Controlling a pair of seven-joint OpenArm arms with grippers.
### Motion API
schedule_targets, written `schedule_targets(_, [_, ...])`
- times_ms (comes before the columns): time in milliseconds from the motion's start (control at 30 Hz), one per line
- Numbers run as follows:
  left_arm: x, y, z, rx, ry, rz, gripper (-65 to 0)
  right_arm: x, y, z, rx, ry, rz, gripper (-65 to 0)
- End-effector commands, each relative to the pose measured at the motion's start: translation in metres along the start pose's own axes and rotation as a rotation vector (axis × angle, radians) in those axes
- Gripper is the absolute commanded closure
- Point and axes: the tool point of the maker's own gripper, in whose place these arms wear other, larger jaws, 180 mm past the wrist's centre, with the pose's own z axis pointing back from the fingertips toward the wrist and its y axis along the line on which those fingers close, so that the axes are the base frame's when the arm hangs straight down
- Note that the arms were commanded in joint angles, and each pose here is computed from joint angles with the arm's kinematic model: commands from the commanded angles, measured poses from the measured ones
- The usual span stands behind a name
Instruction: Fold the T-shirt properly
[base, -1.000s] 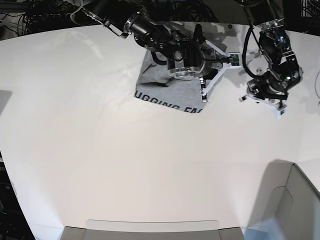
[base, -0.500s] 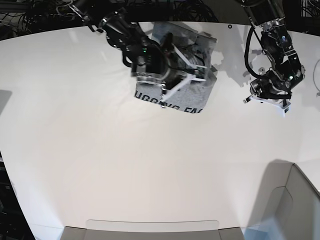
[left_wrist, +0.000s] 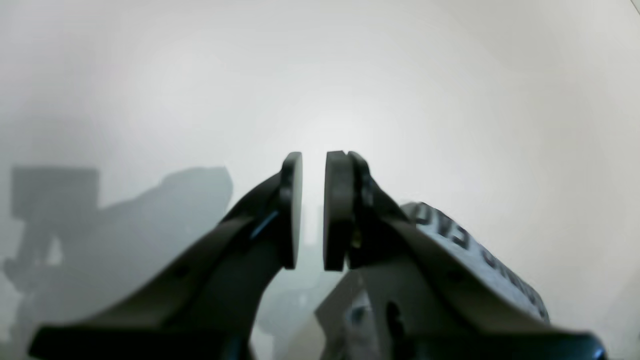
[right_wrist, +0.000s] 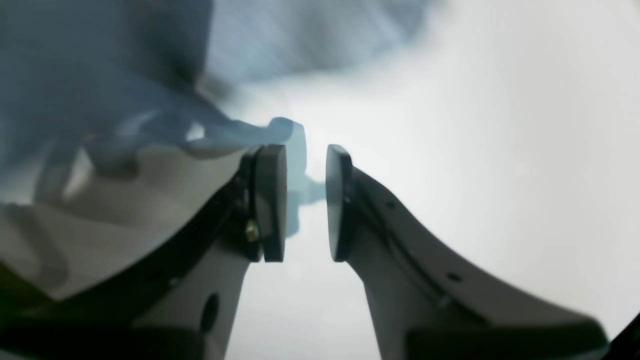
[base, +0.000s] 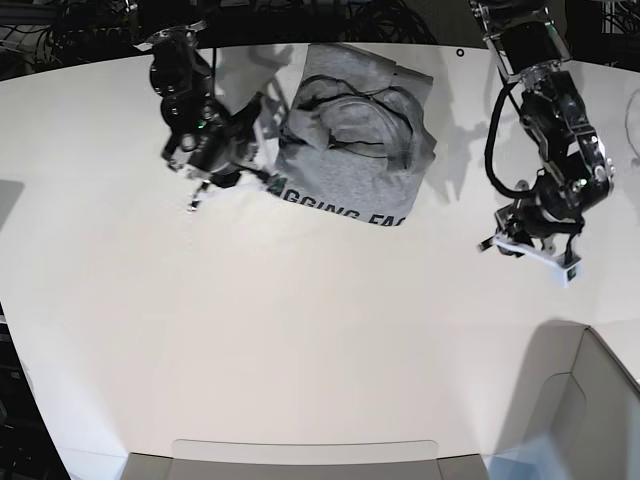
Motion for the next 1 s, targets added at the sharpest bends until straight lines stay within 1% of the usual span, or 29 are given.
schedule_targets(0, [0.018,0.003,0.005,0.012,-0.049,-0.025,-7.5,0.002,-0.009,0.005,-0.033,-0.008,-0.02,-14.4])
schedule_targets(100, [0.031,-0.01,0.001,-0.017,-0.062,-0.072,-7.5,-0.022,-0.027,0.007,-0.113,0.077,-0.098,-14.4])
schedule_targets(167, [0.041,-0.015,-0.001,-0.024,-0.075,-0.101,-7.5,-0.033,-0.032,0.01,-0.144,0.113,-0.138,-14.3])
schedule_targets(200, [0.046,-0.014,-0.001,-0.01,-0.074,-0.121,-7.5,-0.036,-0.035,0.013,-0.16,0.118,-0.157,-14.3])
schedule_targets(267, [0.053,-0.009,-0.002,0.04,-0.06,-0.157,-7.5,-0.04,-0.035,0.018,-0.173,0.101,-0.183,-14.3])
schedule_targets(367, [0.058,-0.002,-0.002,0.112,-0.03,-0.203,-7.5,-0.036,-0.037,0.03,-0.183,0.035,-0.216,-14.3])
schedule_targets(433, [0.066,0.004,0.002,0.158,-0.064,-0.219,-7.5,-0.039,-0.038,0.035,-0.185,0.01,-0.247,-14.3])
schedule_targets(500, [0.076,0.002,0.007,0.174,-0.122,-0.2,-7.5,-0.041,-0.041,0.037,-0.184,-0.003,-0.271,-14.3])
schedule_targets(567, [0.079,0.008,0.015,0.192,-0.162,-0.14,-7.5,-0.045,-0.043,0.037,-0.185,0.0,-0.285,-14.3])
schedule_targets(667, [0.072,0.019,0.019,0.207,-0.202,0.033,-7.6,-0.047,-0.044,0.037,-0.187,0.002,-0.289,-14.3])
schedule_targets(733, [0.059,0.027,0.021,0.218,-0.215,0.159,-7.8,-0.046,-0.044,0.037,-0.187,0.003,-0.289,-14.3])
schedule_targets(833, [0.048,0.037,0.024,0.233,-0.217,0.296,-7.8,-0.047,-0.043,0.037,-0.186,0.004,-0.289,-14.3])
schedule_targets(900, [0.037,0.049,0.029,0.253,-0.201,0.407,-7.8,-0.047,-0.043,0.037,-0.186,0.004,-0.289,-14.3])
schedule_targets(967, [0.037,0.065,0.038,0.286,-0.25,0.508,-7.8,-0.046,-0.044,0.037,-0.187,0.003,-0.289,-14.3])
